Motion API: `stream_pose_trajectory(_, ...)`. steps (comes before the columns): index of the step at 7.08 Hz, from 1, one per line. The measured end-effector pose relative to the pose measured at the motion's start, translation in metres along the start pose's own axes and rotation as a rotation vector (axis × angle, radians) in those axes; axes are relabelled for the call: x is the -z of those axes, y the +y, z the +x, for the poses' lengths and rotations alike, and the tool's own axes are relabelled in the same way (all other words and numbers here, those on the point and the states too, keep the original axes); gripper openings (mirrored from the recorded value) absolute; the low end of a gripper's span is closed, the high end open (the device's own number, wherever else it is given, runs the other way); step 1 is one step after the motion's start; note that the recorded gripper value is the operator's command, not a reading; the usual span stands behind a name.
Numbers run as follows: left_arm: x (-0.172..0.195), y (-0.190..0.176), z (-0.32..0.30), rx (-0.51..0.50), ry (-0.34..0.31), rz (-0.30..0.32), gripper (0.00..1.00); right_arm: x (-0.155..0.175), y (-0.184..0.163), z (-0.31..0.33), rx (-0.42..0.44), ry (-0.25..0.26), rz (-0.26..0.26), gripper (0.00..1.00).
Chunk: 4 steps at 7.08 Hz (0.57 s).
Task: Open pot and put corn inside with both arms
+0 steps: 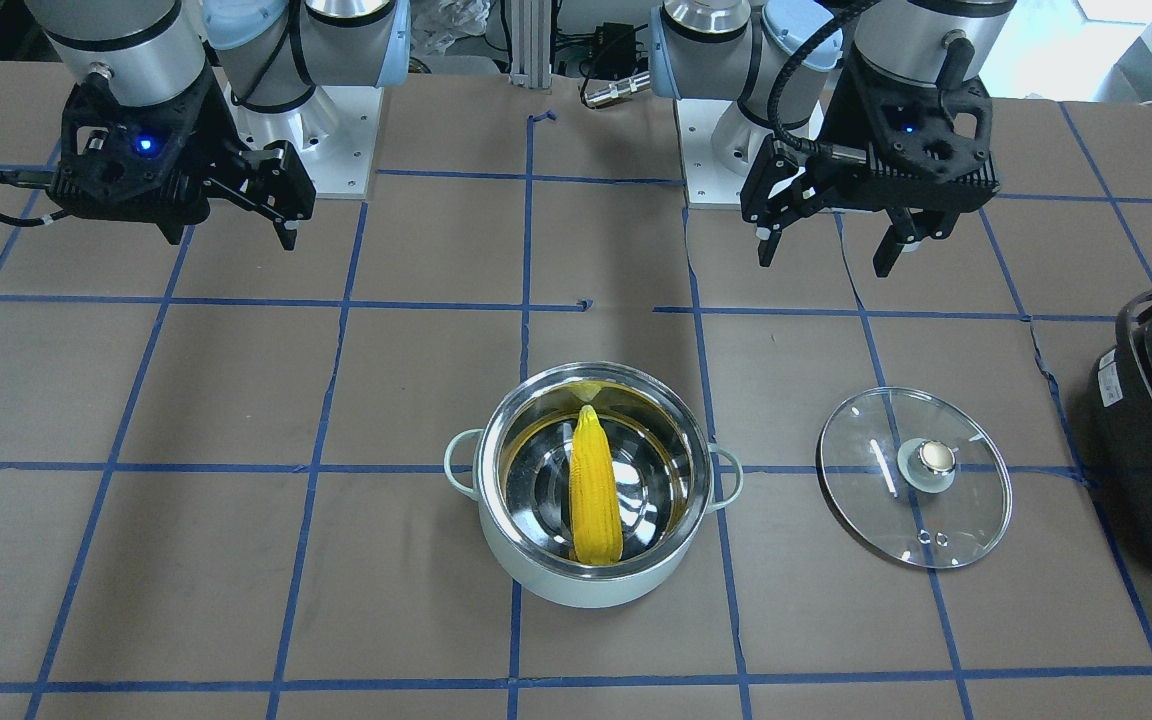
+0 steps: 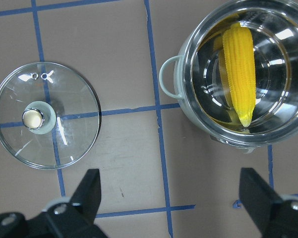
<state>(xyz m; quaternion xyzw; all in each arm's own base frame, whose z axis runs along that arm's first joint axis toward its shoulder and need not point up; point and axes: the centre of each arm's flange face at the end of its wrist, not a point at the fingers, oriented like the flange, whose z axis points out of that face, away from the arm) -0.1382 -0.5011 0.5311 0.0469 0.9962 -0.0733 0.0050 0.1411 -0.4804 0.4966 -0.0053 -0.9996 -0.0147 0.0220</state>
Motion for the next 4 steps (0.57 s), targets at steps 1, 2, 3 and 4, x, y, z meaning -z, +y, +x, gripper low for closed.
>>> stream_pose_trajectory(1, 0.0000, 0.0003, 0.0006, -0.001, 0.001, 0.000, 1.00, 0.0034, 0.0027, 0.0003, 0.000, 0.001, -0.008, 1.00)
stream_pose_trajectory(2, 0.0000, 0.0008, 0.0010, -0.001, 0.003, 0.000, 1.00, 0.0048, 0.0040, 0.0000, 0.001, 0.001, -0.011, 1.00)
stream_pose_trajectory(3, 0.0002, 0.0016, 0.0012, -0.002, 0.003, 0.000, 1.00, 0.0051, 0.0042, -0.0003, 0.000, 0.000, -0.012, 1.00)
stream_pose_trajectory(4, 0.0005, 0.0025, 0.0014, -0.002, 0.004, 0.000, 1.00, 0.0052, 0.0043, -0.0004, -0.001, -0.001, -0.012, 1.00)
